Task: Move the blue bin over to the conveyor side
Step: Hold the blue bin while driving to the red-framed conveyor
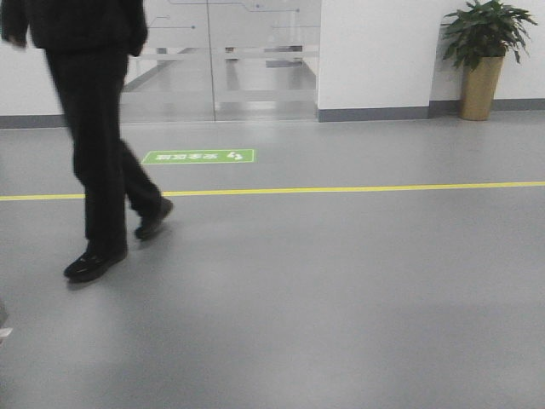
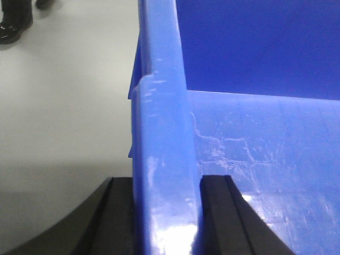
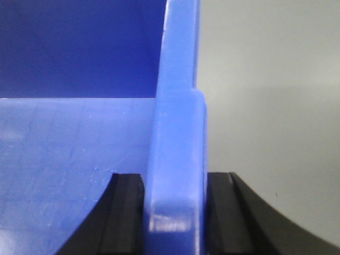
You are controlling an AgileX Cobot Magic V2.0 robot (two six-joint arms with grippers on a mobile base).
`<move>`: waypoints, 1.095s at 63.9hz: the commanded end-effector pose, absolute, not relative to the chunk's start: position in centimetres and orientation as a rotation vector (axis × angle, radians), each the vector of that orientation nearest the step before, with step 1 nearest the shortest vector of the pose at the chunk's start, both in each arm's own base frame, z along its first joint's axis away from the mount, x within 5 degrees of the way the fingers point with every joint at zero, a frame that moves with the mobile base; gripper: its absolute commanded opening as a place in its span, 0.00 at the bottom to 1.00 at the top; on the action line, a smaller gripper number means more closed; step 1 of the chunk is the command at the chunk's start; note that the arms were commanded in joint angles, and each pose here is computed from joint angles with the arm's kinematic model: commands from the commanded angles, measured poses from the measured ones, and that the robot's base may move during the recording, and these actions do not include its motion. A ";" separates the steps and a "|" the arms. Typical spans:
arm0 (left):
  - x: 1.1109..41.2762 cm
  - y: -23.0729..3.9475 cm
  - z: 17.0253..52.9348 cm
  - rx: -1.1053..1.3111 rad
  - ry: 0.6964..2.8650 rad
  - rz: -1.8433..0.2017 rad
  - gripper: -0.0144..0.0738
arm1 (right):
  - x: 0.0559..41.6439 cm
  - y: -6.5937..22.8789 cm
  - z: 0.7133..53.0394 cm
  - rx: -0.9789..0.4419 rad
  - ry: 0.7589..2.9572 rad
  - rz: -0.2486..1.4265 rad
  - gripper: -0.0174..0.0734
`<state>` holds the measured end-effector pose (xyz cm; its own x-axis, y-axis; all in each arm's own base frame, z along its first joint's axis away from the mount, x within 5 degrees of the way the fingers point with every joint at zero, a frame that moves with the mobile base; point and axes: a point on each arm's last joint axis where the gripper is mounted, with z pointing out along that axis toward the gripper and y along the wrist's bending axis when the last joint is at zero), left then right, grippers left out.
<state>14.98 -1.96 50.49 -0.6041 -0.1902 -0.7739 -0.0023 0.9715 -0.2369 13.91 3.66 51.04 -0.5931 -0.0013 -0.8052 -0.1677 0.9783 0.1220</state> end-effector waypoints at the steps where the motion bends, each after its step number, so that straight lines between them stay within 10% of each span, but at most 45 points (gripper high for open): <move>1: 14.5 -1.5 51.9 -0.126 2.082 -0.220 0.14 | 13.6 2.9 52.4 -0.107 2.065 0.153 0.10; 70: 14.5 -1.4 51.9 -0.128 2.074 -0.207 0.14 | 13.6 2.9 52.4 -0.107 2.065 0.153 0.10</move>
<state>14.92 -1.92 50.53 -0.6005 -0.1896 -0.7768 -0.0038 0.9722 -0.2343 13.91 3.66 51.04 -0.5931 -0.0013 -0.8052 -0.1677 0.9783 0.1220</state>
